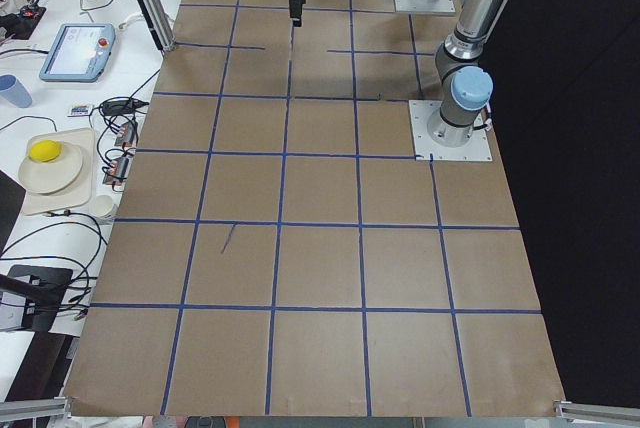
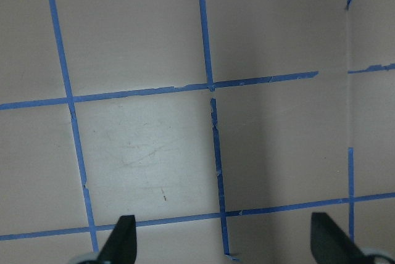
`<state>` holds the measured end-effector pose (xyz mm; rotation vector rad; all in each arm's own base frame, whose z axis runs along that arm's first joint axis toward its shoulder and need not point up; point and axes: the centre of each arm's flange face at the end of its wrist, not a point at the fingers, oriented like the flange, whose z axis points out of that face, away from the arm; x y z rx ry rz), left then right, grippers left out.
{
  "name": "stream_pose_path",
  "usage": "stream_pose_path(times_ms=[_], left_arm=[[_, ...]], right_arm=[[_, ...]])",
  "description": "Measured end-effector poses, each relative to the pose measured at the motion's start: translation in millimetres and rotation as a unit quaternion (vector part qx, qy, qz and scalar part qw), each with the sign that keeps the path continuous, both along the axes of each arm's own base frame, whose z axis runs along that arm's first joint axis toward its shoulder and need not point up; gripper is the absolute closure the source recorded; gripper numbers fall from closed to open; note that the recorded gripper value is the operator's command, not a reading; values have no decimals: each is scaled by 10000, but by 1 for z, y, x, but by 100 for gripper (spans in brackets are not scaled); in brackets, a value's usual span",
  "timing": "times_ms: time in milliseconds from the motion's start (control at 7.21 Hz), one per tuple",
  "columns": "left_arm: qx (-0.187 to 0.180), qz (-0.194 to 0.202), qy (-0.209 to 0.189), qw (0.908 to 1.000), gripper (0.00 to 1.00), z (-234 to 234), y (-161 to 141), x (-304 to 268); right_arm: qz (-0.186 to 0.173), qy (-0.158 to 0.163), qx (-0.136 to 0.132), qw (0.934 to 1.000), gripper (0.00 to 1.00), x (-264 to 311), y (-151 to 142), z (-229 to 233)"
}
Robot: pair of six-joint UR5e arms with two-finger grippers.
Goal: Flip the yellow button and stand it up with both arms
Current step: 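Lower the button upright onto the table and open the right gripper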
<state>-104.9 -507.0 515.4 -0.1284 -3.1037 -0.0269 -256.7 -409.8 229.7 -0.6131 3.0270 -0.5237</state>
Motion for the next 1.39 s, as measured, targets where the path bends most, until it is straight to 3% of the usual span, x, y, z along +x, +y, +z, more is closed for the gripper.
stream_pose_path(times_ms=[139, 693, 1387], left_arm=[[-5, 2, 0, 10000, 1, 0, 0, 0], [-3, 3, 1, 10000, 1, -1, -1, 1], [-1, 47, 8, 10000, 1, -1, -2, 5]], right_arm=[[1, -54, -49, 10000, 76, 1, -1, 0], [-21, -113, -67, 9999, 57, 1, -2, -2], [-42, -106, -35, 9999, 18, 1, -1, -2]])
